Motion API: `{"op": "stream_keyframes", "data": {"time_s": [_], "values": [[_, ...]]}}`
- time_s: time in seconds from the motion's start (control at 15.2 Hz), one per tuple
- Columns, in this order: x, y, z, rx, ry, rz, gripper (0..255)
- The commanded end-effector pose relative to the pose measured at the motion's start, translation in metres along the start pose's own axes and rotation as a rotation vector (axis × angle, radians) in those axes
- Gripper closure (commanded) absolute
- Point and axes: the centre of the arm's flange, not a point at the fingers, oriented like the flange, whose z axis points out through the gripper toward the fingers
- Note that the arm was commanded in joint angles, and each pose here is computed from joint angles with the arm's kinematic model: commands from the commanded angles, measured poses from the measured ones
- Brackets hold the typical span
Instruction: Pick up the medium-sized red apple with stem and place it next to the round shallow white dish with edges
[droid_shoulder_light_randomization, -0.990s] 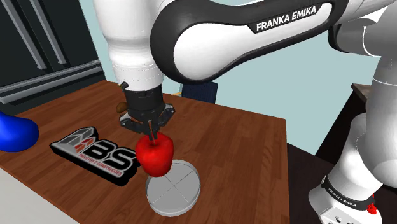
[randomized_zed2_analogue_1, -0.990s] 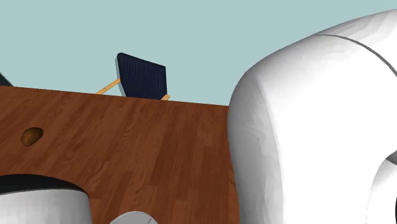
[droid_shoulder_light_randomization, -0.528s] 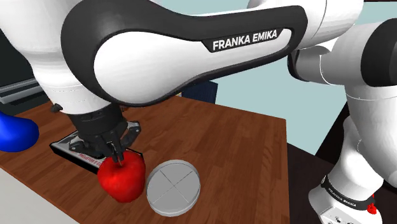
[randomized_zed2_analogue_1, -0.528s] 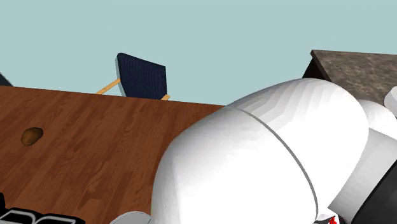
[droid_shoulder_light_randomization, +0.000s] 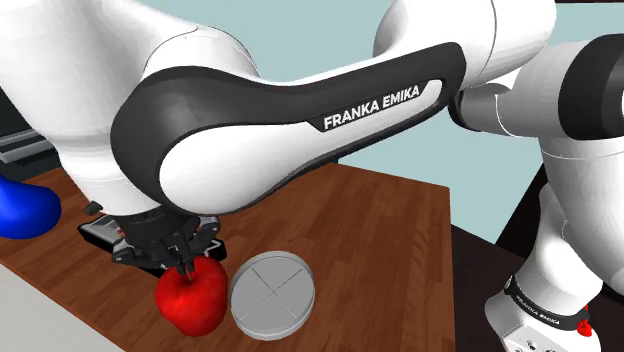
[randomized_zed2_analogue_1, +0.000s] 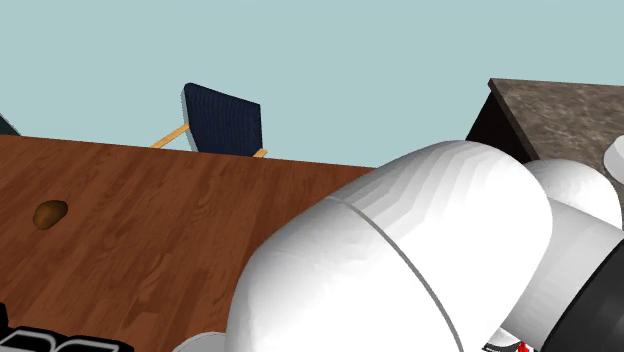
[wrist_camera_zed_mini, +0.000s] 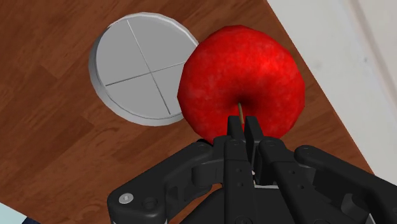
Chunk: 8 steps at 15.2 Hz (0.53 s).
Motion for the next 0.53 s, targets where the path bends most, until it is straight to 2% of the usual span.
{"op": "stream_keyframes", "data": {"time_s": [0.0, 0.46], "values": [[-0.002, 0.0, 0.01, 0.001, 0.0, 0.0, 255], [-0.008, 0.0, 0.046, 0.001, 0.0, 0.0, 255]]}}
